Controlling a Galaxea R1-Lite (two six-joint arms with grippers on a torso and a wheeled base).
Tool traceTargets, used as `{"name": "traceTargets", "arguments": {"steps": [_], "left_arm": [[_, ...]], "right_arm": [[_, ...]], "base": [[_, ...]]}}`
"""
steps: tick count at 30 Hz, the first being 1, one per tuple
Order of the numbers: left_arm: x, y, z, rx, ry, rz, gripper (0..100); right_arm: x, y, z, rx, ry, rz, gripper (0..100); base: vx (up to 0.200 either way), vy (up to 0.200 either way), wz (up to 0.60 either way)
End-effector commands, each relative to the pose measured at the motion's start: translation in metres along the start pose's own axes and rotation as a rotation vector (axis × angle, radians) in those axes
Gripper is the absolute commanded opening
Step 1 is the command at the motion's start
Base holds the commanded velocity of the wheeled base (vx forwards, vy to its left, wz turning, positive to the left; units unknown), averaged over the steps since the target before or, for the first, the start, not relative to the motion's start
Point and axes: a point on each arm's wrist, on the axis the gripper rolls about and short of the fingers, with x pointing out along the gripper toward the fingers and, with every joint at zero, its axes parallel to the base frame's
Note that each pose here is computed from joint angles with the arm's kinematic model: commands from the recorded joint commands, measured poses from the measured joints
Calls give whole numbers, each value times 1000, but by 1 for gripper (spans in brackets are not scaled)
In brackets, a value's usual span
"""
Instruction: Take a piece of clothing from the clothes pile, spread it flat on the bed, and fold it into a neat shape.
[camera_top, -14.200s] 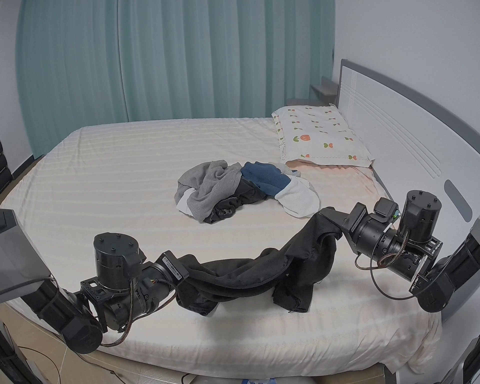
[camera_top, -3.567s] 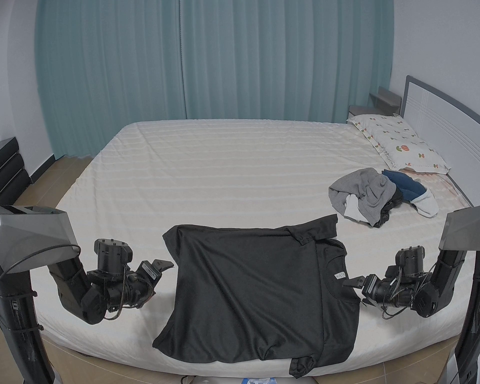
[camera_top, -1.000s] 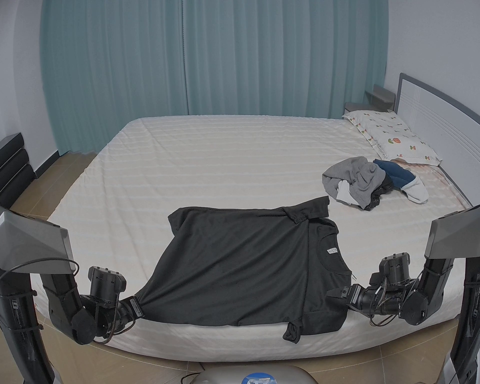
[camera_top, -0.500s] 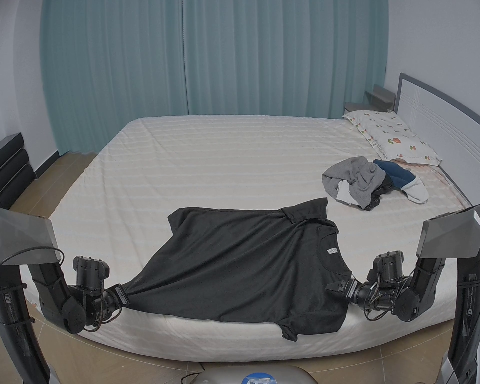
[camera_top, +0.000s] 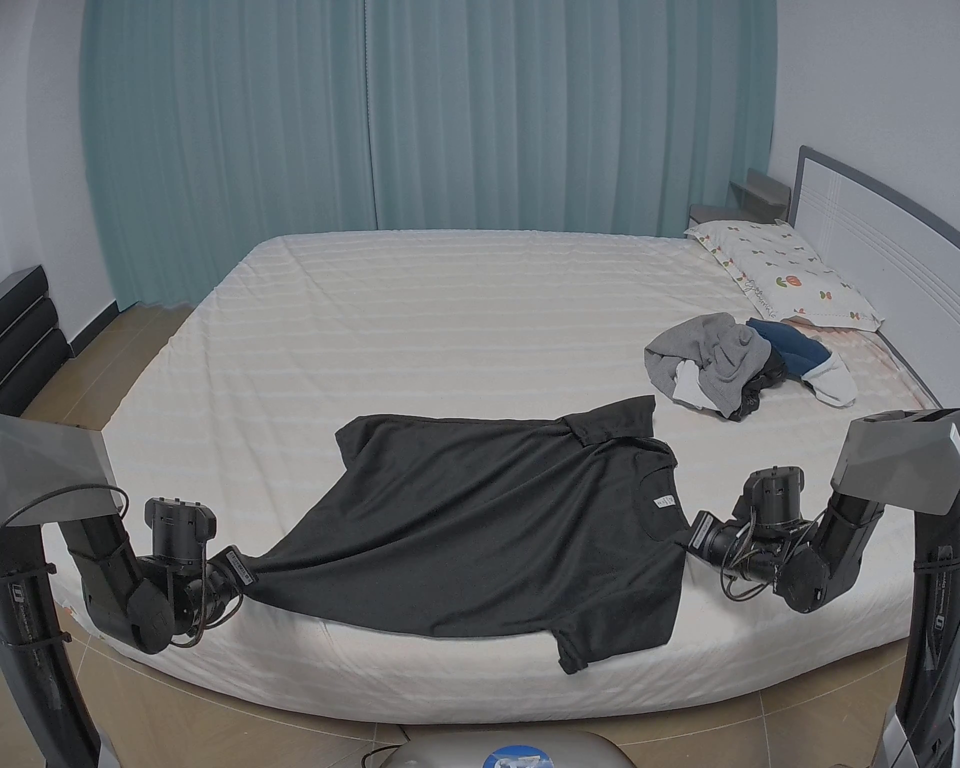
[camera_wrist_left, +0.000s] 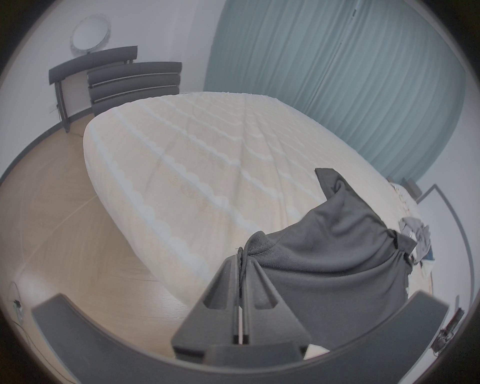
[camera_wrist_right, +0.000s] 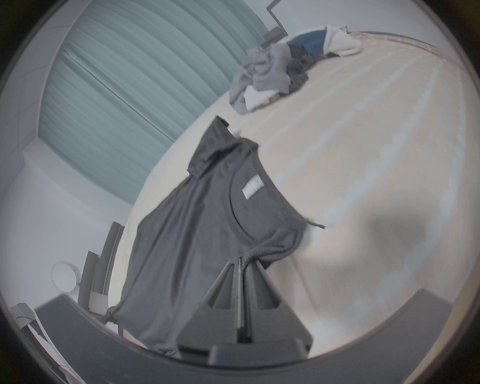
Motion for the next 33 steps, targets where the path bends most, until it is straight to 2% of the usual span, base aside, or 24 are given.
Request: {"name": "traceTargets", "arguments": {"steps": [1,9,20,21,27,29,32,33], "left_arm": [[12,-8,3,-69,-16,-22,0],[33,-14,9,-152,-76,-64,0],[46,-15,4,-166,-79,-74,0],[48,-15,4,-172,-77,-72,0],[47,-15,3,-180,-75,-72,0],[47,-15,3,-180,-74,-73,0],[47,-15,4,-181,-76,-73,0],[47,-15,4,-183,-76,-72,0]], "right_arm": [[14,10,24,-5,-81,46,0],[48,14,44,-3,-106,51,0],[85,11,47,-11,-147,77,0],[86,9,43,-11,-141,73,100],[65,12,49,-2,-139,94,100],[42,16,60,2,-126,153,100],[28,16,67,3,-128,177,100],[17,15,66,6,-103,182,100]], "base": [[0,0,0],[0,0,0],[0,0,0],[0,0,0],[0,0,0],[0,0,0],[0,0,0],[0,0,0]]}}
